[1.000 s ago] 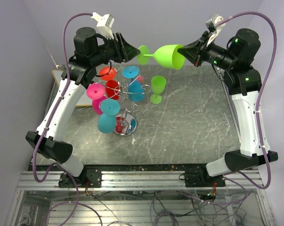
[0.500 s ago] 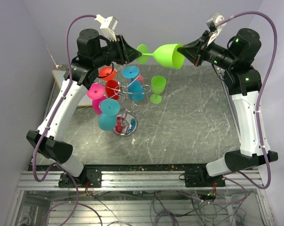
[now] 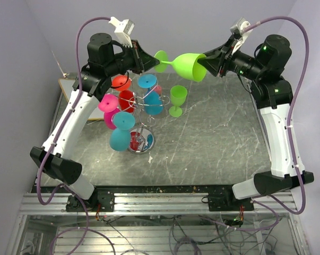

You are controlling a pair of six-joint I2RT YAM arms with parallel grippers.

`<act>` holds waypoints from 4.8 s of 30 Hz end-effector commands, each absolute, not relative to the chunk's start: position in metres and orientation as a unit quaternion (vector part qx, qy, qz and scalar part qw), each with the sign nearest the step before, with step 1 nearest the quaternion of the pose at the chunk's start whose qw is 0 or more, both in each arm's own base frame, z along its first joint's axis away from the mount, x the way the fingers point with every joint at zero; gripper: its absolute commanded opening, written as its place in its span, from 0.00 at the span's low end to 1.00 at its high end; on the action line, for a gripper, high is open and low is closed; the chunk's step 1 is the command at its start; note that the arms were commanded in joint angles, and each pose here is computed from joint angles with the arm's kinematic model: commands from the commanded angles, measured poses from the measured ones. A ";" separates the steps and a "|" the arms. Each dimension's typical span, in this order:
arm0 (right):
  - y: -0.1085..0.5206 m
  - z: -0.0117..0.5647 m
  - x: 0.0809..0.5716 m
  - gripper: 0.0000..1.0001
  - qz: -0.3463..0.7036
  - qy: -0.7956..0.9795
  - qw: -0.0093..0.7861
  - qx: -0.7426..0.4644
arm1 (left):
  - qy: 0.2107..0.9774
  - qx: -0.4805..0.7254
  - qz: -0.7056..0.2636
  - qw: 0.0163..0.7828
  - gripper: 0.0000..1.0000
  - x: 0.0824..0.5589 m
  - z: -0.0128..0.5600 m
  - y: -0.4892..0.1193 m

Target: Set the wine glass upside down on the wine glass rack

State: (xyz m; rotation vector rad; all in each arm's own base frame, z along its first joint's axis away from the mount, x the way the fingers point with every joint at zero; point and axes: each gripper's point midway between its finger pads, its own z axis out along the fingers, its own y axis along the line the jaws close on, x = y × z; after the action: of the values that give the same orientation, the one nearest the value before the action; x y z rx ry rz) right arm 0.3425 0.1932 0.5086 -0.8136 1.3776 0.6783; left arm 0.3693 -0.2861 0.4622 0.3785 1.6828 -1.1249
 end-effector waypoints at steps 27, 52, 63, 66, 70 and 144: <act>0.127 0.488 0.274 0.98 0.180 0.592 0.648 -0.444 | 0.633 0.248 -0.277 0.679 0.07 0.307 0.536 -0.203; 0.062 0.363 0.303 0.99 0.164 0.750 0.560 -0.312 | 0.542 0.475 -0.025 0.693 0.07 0.296 0.521 -0.276; 0.039 0.359 0.297 0.99 0.148 0.748 0.583 -0.280 | 0.517 0.560 0.034 0.646 0.07 0.305 0.474 -0.321; 0.041 0.359 0.295 0.99 0.157 0.746 0.584 -0.280 | 0.519 0.573 0.035 0.633 0.07 0.308 0.461 -0.330; 0.042 0.358 0.292 0.99 0.158 0.746 0.581 -0.283 | 0.520 0.586 0.049 0.619 0.07 0.314 0.445 -0.336; 0.030 0.359 0.295 1.00 0.145 0.755 0.581 -0.267 | 0.486 0.680 0.111 0.538 0.07 0.287 0.413 -0.280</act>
State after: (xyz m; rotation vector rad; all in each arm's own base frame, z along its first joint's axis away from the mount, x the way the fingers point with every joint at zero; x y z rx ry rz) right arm 0.2953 0.0300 0.3536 -0.6285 1.7819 0.3282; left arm 0.2973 -0.2800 0.3885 1.6423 1.2168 0.3173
